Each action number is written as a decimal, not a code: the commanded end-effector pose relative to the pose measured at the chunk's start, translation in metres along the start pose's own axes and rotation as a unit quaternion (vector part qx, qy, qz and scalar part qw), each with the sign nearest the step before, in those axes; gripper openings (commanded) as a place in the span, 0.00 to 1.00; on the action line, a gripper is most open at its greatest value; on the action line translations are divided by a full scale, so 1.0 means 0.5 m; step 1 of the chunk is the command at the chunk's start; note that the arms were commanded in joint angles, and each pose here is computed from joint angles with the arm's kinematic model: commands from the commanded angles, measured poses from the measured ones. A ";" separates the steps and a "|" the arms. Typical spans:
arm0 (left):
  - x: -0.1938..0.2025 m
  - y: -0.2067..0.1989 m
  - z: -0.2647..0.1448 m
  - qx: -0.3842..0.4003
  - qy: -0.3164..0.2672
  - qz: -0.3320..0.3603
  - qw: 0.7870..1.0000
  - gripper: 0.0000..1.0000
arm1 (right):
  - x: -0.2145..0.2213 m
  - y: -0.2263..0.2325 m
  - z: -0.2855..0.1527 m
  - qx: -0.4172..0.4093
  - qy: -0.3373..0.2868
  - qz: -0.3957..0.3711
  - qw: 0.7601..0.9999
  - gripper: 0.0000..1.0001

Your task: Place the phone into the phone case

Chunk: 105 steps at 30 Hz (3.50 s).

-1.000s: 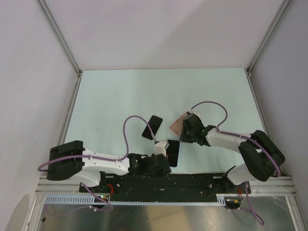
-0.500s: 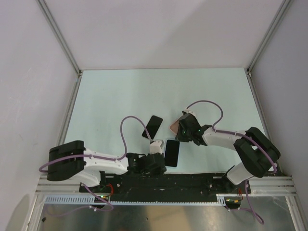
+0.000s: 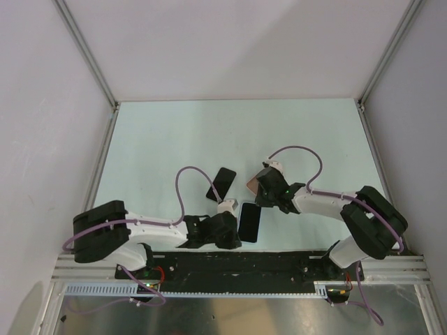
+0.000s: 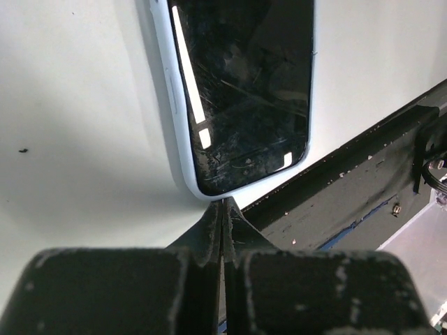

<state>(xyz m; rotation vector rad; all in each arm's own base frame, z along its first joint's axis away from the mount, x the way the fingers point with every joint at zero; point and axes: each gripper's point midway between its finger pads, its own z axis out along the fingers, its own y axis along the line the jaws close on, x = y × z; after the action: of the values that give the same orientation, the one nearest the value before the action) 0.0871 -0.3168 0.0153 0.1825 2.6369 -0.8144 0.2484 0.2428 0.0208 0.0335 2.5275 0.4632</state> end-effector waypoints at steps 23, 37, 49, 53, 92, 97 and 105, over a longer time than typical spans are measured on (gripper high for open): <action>-0.205 0.122 0.028 -0.079 -0.099 -0.006 0.992 0.00 | 0.054 -0.122 -0.122 0.061 0.000 0.060 0.996 0.33; -0.211 0.099 -0.003 -0.053 -0.107 -0.003 0.993 0.00 | -0.021 -0.128 -0.094 0.042 -0.030 0.085 0.995 0.38; -0.212 0.094 -0.006 -0.050 -0.106 0.000 0.993 0.00 | -0.027 -0.141 -0.098 0.064 -0.040 0.102 0.992 0.35; -0.215 0.089 -0.008 -0.046 -0.107 0.001 0.993 0.00 | -0.042 -0.134 -0.114 0.055 -0.057 0.107 0.991 0.33; -0.248 0.067 -0.038 -0.053 -0.116 0.034 0.991 0.00 | 0.175 -0.194 -0.047 0.194 0.113 -0.008 0.975 0.11; -0.262 0.046 -0.046 -0.043 -0.118 0.054 0.991 0.08 | 0.177 -0.181 -0.046 0.185 0.110 -0.006 0.977 0.10; -0.286 -0.014 -0.034 -0.031 -0.109 0.141 0.984 0.57 | 0.036 -0.089 -0.113 0.078 0.015 0.037 0.996 0.41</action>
<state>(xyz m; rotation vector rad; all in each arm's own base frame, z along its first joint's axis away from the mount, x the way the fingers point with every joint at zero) 0.2026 -0.2938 0.0677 0.2611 2.4373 -0.6288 0.2236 0.1844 0.0261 0.1788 2.5424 0.1795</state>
